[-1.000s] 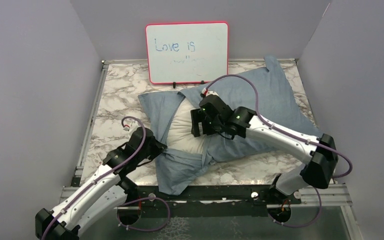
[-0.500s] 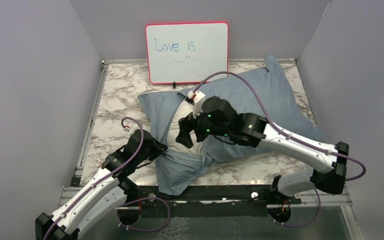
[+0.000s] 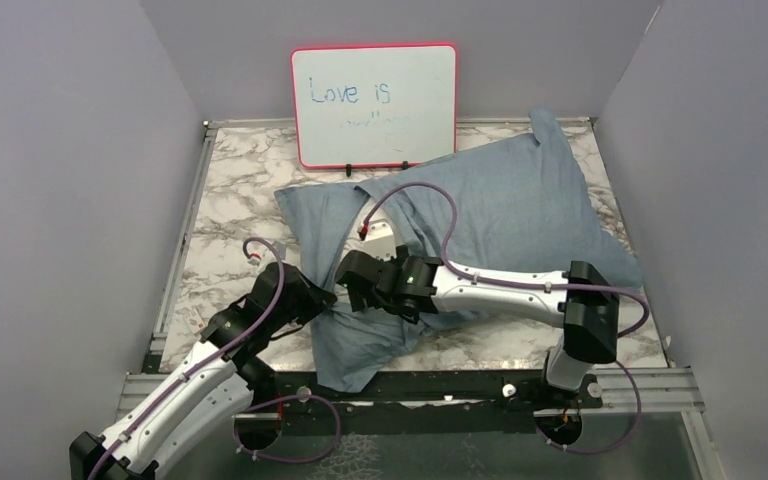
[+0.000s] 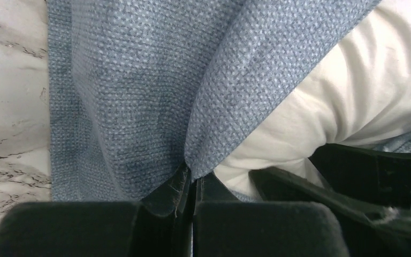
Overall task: Remove the pillowcase from the pillow
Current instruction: Remove the pillow from the pillowcase.
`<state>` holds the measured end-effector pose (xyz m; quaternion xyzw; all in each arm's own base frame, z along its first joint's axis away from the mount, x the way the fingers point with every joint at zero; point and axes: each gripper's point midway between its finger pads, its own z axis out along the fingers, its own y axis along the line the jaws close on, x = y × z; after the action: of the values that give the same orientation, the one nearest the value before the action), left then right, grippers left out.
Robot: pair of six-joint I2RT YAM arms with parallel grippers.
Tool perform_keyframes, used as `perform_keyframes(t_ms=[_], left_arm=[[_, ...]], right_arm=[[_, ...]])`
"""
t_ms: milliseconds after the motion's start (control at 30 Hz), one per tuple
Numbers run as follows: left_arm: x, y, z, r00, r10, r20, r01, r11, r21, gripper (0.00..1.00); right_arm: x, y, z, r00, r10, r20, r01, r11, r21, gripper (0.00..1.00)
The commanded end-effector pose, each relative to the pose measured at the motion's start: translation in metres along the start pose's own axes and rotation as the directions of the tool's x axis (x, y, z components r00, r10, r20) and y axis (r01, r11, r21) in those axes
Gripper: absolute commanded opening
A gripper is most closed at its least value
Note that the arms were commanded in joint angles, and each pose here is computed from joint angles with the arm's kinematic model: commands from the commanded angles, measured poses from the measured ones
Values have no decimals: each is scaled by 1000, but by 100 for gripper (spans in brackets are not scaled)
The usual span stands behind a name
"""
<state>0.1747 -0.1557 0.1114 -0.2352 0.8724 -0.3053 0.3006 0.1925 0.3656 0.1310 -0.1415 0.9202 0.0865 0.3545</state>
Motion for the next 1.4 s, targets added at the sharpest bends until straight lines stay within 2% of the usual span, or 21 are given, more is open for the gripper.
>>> perform_keyframes(t_ms=[0, 67, 100, 167, 267, 400, 500, 600, 667, 733, 800, 833, 867, 1000, 1200, 1367], left_arm=[[22, 30, -2, 996, 1, -87, -8, 997, -81, 0], [23, 26, -4, 996, 2, -92, -7, 998, -61, 2], [22, 21, -5, 996, 11, -91, -15, 999, -37, 11], [23, 9, -12, 994, 27, -108, -25, 999, 21, 33], [21, -11, -24, 992, 46, -115, -34, 994, 103, 49], [33, -23, -34, 980, 60, -188, -28, 986, 167, 63], [45, -29, -36, 961, 89, -262, -34, 978, 208, 66], [52, -30, -34, 945, 126, -301, -61, 974, 218, 65], [55, -27, -30, 933, 152, -327, -87, 975, 206, 56], [58, -25, -28, 923, 167, -346, -103, 975, 195, 40], [58, -23, -26, 924, 167, -345, -107, 977, 185, 14], [56, -23, -25, 928, 161, -337, -104, 978, 180, 4], [55, -23, -25, 933, 153, -327, -98, 979, 177, 0], [50, -22, -27, 948, 124, -292, -74, 982, 175, 0], [53, -13, -27, 946, 118, -301, -78, 987, 143, 0], [50, -13, -28, 950, 126, -287, -88, 986, 143, 0]], right_arm=[[26, -27, 31, 999, 35, -16, -32, 980, 195, 78], [28, -29, 38, 999, 31, -9, -28, 974, 223, 58], [25, -28, 41, 1000, 20, -4, -18, 976, 217, 48], [14, -16, 42, 1000, 5, 10, -7, 990, 143, 37], [3, -1, 41, 999, 28, 38, -29, 999, 31, 14], [-7, 8, 42, 997, 73, 26, -72, 997, -28, 11], [-11, 11, 44, 996, 89, 16, -89, 995, -35, 10], [-14, 15, 45, 992, 125, 6, -124, 990, -72, 6], [-18, 13, 45, 987, 163, 2, -162, 982, -93, 1], [-26, 8, 44, 980, 198, 5, -197, 975, -106, 1], [-38, -1, 42, 974, 225, 26, -221, 970, -106, 1], [-47, -9, 40, 970, 238, 46, -233, 968, -95, 1], [-56, -15, 38, 967, 248, 65, -242, 966, -90, 1], [-88, -47, 26, 946, 292, 141, -284, 956, -69, 0], [-132, -105, 6, 906, 350, 238, -351, 936, -40, 1], [-145, -122, -11, 903, 332, 274, -336, 941, -31, 1]])
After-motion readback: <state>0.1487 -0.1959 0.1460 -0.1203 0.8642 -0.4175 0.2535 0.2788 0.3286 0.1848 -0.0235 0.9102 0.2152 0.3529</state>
